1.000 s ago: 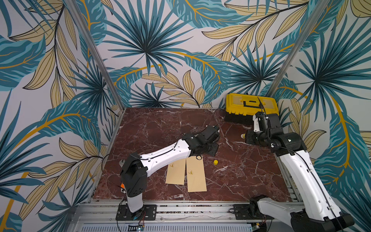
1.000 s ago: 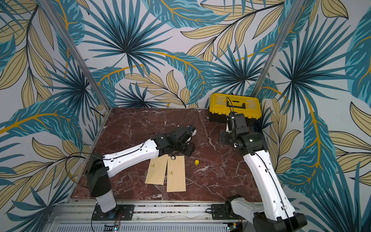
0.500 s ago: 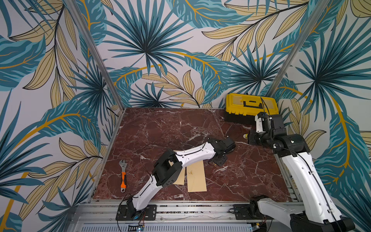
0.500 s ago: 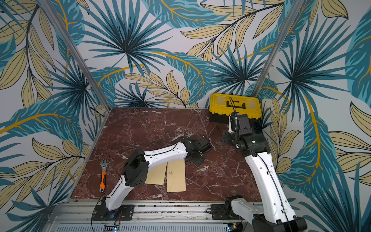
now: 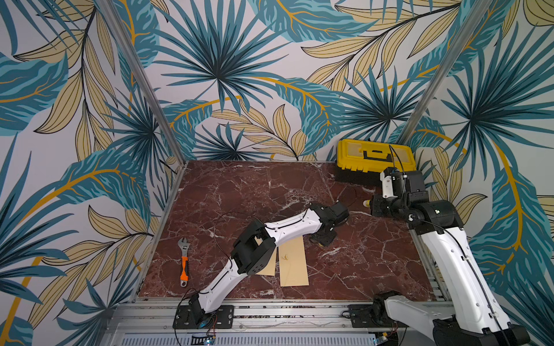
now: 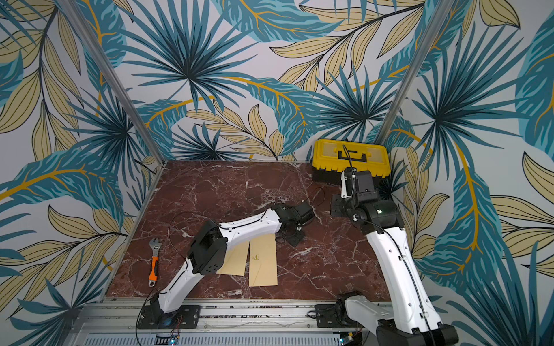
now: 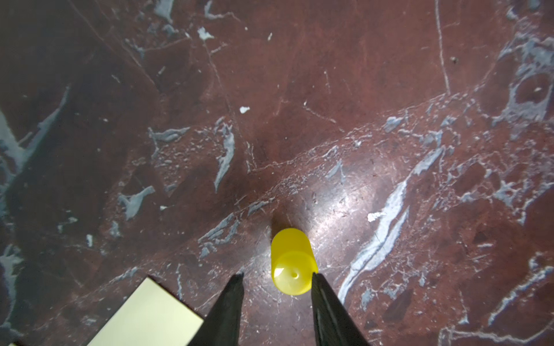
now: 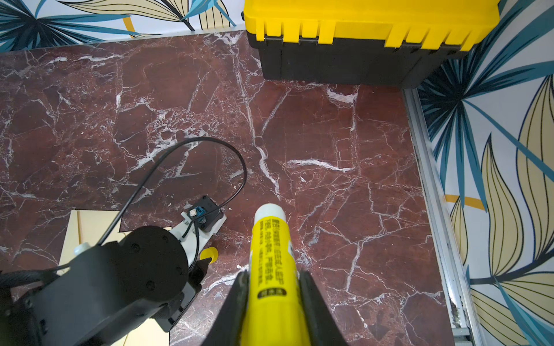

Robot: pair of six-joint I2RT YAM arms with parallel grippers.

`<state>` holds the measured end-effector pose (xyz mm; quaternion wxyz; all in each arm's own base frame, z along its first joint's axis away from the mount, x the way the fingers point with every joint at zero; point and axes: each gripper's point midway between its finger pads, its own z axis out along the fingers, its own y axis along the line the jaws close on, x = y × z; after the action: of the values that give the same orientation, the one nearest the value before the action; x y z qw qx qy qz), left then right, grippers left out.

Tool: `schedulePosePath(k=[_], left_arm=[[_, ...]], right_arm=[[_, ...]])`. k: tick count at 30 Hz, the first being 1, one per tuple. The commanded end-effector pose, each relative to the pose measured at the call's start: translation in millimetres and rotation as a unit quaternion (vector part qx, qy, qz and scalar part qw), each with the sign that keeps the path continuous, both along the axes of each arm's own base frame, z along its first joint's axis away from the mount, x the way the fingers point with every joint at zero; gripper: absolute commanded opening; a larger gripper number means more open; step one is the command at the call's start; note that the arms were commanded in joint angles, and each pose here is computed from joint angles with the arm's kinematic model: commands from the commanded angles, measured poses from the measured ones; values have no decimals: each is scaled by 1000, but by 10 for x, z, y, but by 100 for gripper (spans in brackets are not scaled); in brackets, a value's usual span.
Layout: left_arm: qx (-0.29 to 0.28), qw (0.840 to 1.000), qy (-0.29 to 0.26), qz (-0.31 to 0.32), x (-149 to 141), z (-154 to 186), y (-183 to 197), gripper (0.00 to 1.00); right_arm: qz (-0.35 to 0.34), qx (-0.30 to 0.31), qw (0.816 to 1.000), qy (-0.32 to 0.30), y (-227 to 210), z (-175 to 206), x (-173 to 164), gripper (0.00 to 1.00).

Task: Seal the envelope with a glue stick
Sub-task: Pick up the lid from the center of the board.

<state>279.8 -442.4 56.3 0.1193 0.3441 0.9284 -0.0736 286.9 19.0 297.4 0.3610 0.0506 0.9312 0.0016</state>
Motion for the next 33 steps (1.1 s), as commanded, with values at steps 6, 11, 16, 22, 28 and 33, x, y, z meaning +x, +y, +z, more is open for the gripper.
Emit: schedulePosePath(k=[6,11,16,22,28,33], left_arm=[[-12,1000,13,-5,4,-77,-104,41],[6,1000,20,-9,-8,-273,-85,41],[11,1000,21,-10,-13,-294,-70,38],[15,1000,11,-7,12,-242,-51,42],[9,1000,4,-9,31,-149,-66,41],[11,1000,5,-10,15,-140,-64,37]], right_arm=[[10,-2,1000,8,2,-66,-39,0],[9,-2,1000,11,-3,-89,-36,0],[9,-1,1000,12,-3,-104,-32,0],[10,3,1000,13,7,-111,-35,0],[12,7,1000,14,21,-114,-30,0],[13,9,1000,17,27,-124,-28,0]])
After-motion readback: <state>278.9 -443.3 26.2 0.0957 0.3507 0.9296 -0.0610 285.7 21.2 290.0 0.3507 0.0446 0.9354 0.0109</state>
